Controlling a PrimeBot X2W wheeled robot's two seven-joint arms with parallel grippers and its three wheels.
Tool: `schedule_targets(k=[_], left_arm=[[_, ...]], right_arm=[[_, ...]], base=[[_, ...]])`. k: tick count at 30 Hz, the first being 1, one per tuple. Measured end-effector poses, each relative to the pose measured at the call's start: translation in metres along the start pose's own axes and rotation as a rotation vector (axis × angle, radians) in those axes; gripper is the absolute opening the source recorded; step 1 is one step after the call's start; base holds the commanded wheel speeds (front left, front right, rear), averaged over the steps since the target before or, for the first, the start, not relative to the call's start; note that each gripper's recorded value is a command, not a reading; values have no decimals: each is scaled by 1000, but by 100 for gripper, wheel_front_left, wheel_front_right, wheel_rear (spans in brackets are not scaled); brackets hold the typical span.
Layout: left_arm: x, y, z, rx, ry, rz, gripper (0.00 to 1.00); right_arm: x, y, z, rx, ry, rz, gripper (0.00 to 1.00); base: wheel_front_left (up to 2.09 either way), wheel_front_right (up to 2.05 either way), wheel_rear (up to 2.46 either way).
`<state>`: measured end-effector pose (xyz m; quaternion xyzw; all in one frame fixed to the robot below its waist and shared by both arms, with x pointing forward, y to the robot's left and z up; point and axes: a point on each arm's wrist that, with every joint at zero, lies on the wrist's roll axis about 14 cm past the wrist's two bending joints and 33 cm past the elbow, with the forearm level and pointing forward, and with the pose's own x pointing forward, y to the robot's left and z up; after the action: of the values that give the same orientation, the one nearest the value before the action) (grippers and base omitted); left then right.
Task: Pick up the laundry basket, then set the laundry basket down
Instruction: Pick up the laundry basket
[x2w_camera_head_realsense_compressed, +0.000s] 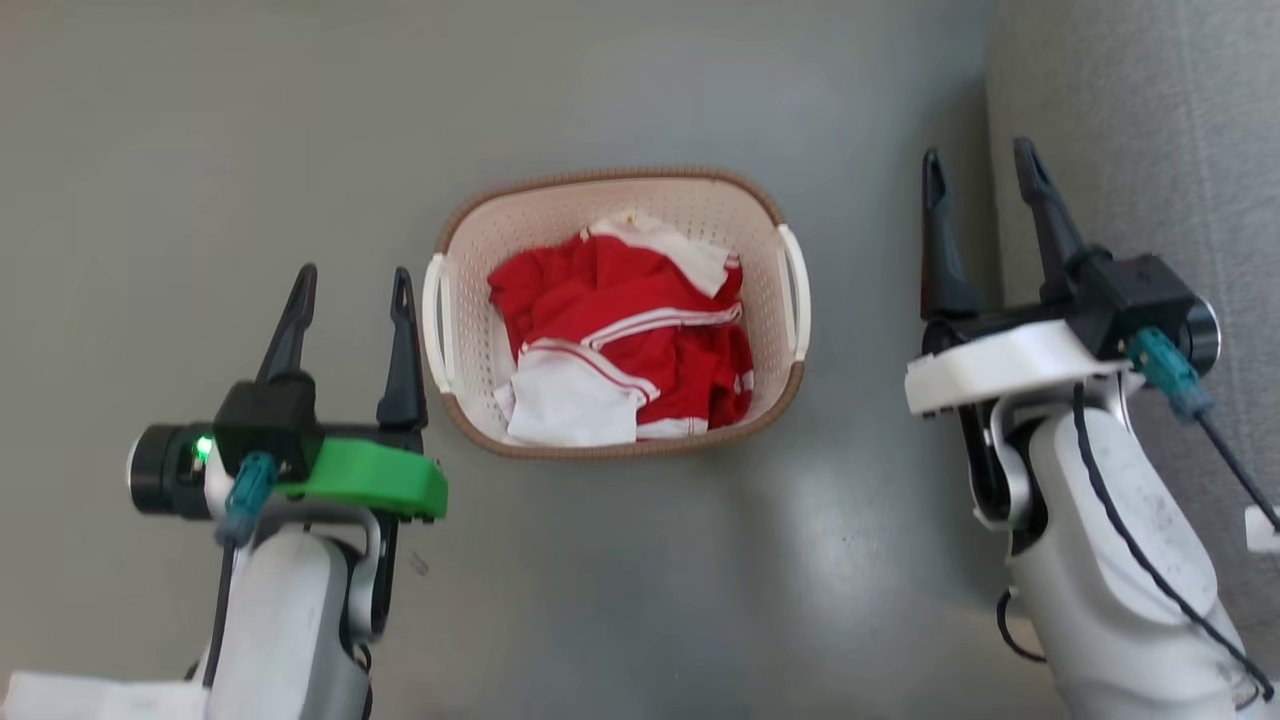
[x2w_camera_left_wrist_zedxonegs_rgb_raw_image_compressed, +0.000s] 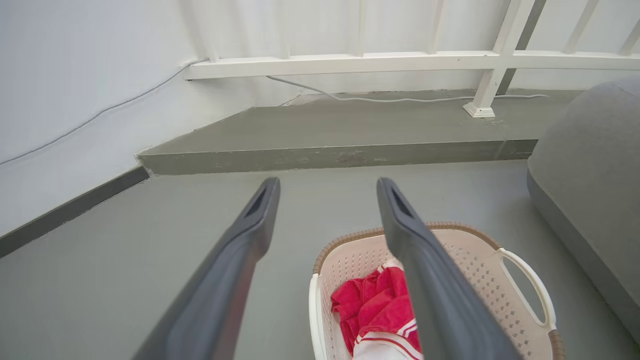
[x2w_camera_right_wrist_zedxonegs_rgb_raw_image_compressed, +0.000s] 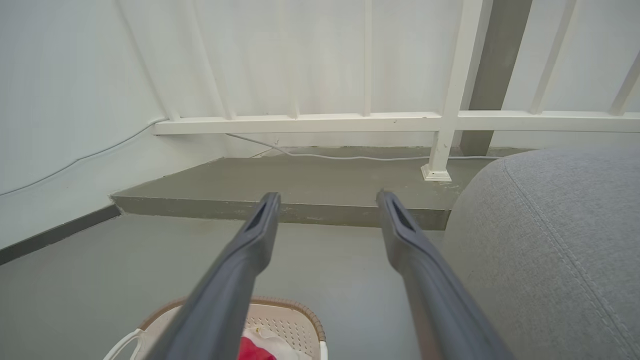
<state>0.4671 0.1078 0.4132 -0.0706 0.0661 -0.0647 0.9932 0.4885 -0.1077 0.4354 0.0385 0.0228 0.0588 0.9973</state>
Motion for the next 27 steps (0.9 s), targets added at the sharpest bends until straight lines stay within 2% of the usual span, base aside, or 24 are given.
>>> schedule_targets(k=[16,27], left_arm=[[43,14,-102,-11,245,2,100],[68,20,-162,-9,361,-14,100]], right_arm=[[43,-6,-99,-12,201,10,100],[57,6,-178,0,352,58,100]], base=[[0,0,0],[0,0,0]])
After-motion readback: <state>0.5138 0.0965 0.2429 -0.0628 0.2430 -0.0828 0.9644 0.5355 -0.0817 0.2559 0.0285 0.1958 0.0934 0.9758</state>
